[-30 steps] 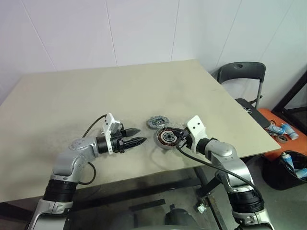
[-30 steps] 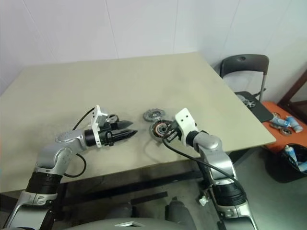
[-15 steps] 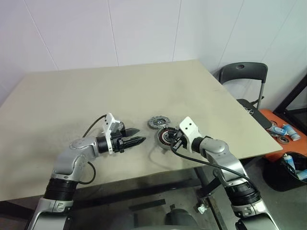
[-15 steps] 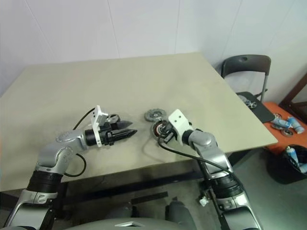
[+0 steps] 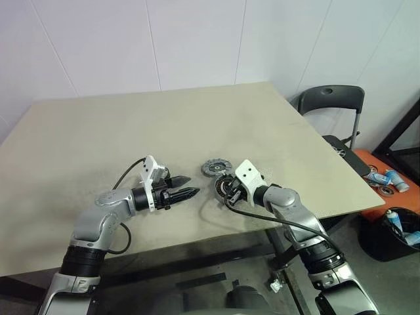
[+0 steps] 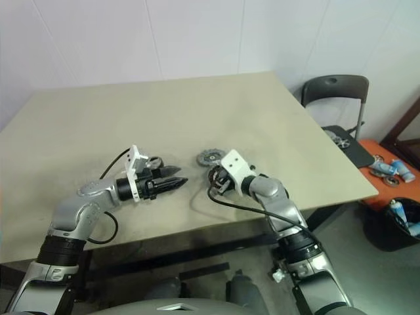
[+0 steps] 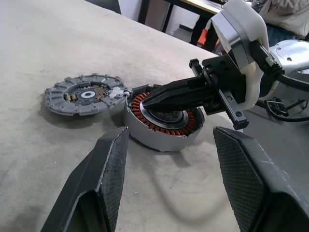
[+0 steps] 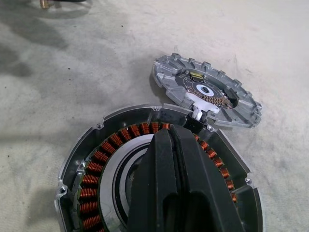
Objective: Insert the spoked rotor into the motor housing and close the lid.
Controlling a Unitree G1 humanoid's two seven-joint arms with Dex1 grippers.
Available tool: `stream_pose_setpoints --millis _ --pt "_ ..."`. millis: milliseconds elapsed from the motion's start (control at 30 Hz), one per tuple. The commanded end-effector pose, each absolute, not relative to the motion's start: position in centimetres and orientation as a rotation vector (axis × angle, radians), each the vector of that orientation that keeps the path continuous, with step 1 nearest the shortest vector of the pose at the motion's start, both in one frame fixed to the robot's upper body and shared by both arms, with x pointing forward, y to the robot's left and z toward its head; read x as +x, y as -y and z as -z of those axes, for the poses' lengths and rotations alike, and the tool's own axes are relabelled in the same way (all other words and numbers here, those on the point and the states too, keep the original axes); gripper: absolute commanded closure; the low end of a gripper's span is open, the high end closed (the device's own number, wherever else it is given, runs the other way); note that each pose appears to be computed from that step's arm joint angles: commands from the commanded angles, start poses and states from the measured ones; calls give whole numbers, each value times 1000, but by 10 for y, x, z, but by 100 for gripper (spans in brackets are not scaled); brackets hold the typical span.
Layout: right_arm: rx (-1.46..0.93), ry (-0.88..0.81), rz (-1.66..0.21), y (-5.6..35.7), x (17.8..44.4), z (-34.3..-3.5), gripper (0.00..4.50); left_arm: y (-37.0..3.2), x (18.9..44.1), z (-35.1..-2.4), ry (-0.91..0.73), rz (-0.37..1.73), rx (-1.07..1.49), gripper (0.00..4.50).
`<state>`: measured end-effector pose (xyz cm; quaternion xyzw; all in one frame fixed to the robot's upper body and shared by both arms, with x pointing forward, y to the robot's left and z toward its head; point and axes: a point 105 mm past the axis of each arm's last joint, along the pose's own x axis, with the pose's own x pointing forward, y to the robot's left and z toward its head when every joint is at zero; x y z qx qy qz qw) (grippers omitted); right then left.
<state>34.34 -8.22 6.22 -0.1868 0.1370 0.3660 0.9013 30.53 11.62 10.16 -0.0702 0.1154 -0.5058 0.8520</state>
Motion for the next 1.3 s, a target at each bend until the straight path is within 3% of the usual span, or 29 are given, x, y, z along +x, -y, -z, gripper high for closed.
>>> stream_pose_setpoints --millis 33,267,333,400,533,700,900,1133,1300 --pt "-339 -265 -772 82 343 -70 448 -111 306 -117 -194 1087 -120 153" --pt "-1 -161 -697 88 360 -123 448 -110 306 -119 -196 1094 -118 153" --pt "3 -149 -720 86 358 -131 448 -110 306 -119 -197 1096 -118 153" --pt "-42 -171 -761 83 352 -126 448 -110 306 -119 -199 1099 -117 153" --pt "-266 -304 -816 87 337 -82 448 -110 307 -119 -200 1102 -115 153" --pt "-296 -344 -849 86 329 -68 448 -111 307 -119 -199 1097 -115 153" --pt "-265 -334 -819 89 335 -70 448 -111 306 -116 -203 1091 -120 153" --pt "59 -249 -780 94 346 -110 448 -110 307 -115 -202 1091 -123 153" --pt "-43 -291 -791 93 340 -97 448 -110 306 -114 -205 1094 -125 153"
